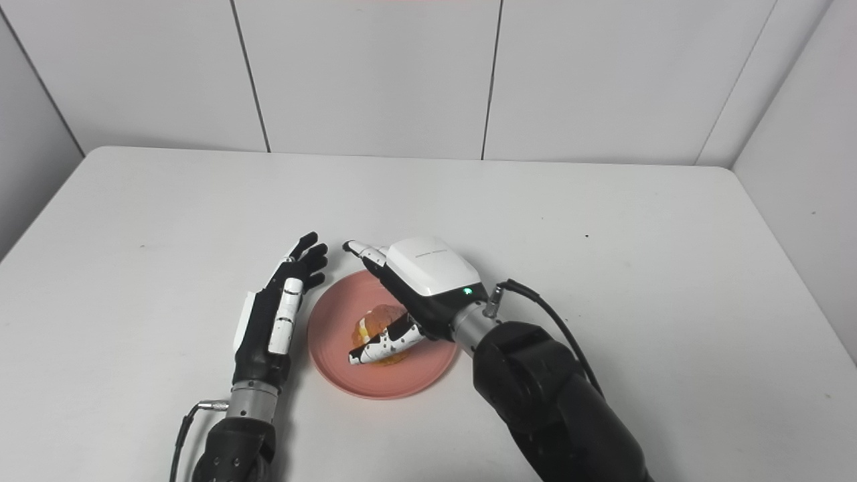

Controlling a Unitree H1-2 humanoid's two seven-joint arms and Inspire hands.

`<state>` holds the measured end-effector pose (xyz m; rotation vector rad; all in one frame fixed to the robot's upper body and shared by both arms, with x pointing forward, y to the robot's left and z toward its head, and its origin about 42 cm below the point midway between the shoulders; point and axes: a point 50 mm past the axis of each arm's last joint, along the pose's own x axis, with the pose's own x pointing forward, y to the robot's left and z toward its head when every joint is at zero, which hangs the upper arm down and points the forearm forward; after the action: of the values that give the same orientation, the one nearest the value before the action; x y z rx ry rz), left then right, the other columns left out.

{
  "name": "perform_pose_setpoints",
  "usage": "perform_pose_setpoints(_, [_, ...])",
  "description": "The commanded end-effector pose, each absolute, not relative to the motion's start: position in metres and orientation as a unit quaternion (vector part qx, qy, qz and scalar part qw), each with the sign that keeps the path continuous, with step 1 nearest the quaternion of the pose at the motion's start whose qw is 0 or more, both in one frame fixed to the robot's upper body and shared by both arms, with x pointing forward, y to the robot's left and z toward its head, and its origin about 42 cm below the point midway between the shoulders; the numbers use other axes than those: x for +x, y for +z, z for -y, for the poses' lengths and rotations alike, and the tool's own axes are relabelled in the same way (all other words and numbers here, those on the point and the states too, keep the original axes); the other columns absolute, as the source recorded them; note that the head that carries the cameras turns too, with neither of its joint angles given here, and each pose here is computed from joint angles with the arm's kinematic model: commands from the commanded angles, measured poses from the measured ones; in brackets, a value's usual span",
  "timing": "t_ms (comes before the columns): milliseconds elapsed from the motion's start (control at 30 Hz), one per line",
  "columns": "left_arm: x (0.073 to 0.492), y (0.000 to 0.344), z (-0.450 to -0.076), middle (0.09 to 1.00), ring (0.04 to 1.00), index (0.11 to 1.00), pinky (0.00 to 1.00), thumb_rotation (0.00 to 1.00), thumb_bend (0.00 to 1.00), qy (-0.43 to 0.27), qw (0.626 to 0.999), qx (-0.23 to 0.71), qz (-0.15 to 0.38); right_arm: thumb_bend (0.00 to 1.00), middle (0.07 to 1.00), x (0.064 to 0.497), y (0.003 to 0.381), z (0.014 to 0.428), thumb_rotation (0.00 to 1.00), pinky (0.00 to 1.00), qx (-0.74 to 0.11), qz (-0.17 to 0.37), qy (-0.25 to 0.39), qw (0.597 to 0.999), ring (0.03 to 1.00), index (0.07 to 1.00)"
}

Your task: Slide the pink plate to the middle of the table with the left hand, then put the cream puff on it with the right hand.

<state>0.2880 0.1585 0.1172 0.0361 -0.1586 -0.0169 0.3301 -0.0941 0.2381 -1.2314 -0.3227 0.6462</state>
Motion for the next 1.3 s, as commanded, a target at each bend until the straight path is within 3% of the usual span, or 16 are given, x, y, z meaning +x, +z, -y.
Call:
perform_pose_setpoints(0, [0.283,0.109,-0.156,0.862,0.858,0.848,0.85,1.00,0.61,-0.009,0.997,0.009,0.076,0.99,0.914,0.329,0.260,0.094,0.53,0.79,-0.556,0.200,0.283,0.756,0.855,0.980])
perform_pose_setpoints(167, [0.282,0.110,-0.156,0.864,0.857,0.853,0.85,1.00,0.61,-0.011,0.997,0.014,0.078,0.99,0.948,0.330,0.257,0.104,0.61,0.83,-0.511,0.201,0.268,0.792,0.895,0.999])
perform_pose_setpoints(267, [0.281,0.111,-0.156,0.861,0.858,0.848,0.85,1.00,0.62,-0.010,0.997,0.017,0.076,0.94,0.953,0.331,0.248,0.117,0.74,0.81,-0.456,0.202,0.236,0.834,0.897,0.990])
perform_pose_setpoints(300, [0.280,0.111,-0.156,0.861,0.858,0.848,0.85,1.00,0.62,-0.009,0.997,0.016,0.075,0.94,0.953,0.331,0.246,0.121,0.74,0.81,-0.443,0.201,0.227,0.844,0.897,0.990])
perform_pose_setpoints(333, [0.280,0.112,-0.156,0.862,0.860,0.847,0.85,1.00,0.61,-0.009,0.997,0.013,0.074,0.91,0.965,0.330,0.242,0.126,0.84,0.81,-0.423,0.200,0.213,0.858,0.905,0.996])
perform_pose_setpoints(400, [0.278,0.112,-0.156,0.860,0.857,0.846,0.85,1.00,0.62,-0.007,0.997,0.008,0.071,0.88,0.961,0.328,0.234,0.137,0.90,0.79,-0.372,0.195,0.187,0.888,0.898,0.989])
perform_pose_setpoints(500, [0.276,0.111,-0.157,0.858,0.851,0.845,0.85,1.00,0.63,-0.005,0.998,0.005,0.068,0.78,0.969,0.324,0.224,0.150,0.99,0.85,-0.319,0.191,0.159,0.915,0.927,0.983])
perform_pose_setpoints(867, [0.267,0.104,-0.166,0.860,0.854,0.851,0.86,1.00,0.63,-0.003,0.998,-0.007,0.058,0.65,0.943,0.299,0.168,0.186,1.00,0.86,-0.173,0.134,0.067,0.973,0.918,0.965])
perform_pose_setpoints(1267, [0.264,0.098,-0.168,0.866,0.856,0.857,0.85,1.00,0.64,-0.004,0.998,-0.009,0.055,0.55,0.929,0.288,0.146,0.188,1.00,0.89,-0.123,0.098,0.067,0.985,0.913,0.945])
